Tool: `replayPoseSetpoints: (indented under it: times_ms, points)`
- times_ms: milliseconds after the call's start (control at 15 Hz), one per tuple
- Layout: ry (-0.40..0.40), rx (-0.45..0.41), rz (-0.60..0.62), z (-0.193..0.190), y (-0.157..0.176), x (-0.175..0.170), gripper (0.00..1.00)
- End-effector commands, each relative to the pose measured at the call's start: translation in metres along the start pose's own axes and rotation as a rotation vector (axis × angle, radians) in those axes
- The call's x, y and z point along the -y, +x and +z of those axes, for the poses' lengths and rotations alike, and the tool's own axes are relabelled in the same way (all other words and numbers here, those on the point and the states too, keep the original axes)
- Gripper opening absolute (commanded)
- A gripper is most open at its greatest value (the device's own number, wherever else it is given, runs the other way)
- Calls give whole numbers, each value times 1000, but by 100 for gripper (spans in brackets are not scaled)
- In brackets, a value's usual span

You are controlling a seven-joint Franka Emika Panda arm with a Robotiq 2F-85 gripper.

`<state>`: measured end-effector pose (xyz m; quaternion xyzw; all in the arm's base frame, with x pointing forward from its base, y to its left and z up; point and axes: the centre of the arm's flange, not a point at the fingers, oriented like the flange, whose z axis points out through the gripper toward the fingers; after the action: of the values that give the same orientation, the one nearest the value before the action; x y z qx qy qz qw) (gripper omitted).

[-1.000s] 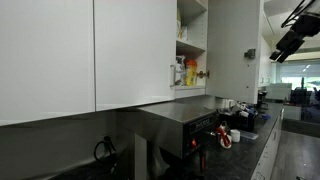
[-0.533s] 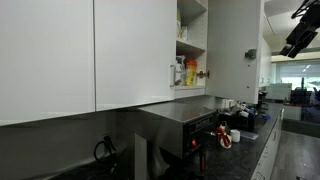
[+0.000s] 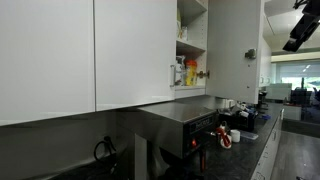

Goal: Open the right cabinet door and take out the sugar bottle, the close the door

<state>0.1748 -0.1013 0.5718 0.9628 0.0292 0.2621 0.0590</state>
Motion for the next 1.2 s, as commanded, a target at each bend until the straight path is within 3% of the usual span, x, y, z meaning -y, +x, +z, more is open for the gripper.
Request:
replayPoseSetpoints:
  times_ms: [0, 533, 1133]
  points:
    - [-11, 32, -82, 3, 20, 30, 100]
    - [-34, 82, -250, 9, 59, 94, 100]
    - [14, 115, -428, 55, 126, 153, 100]
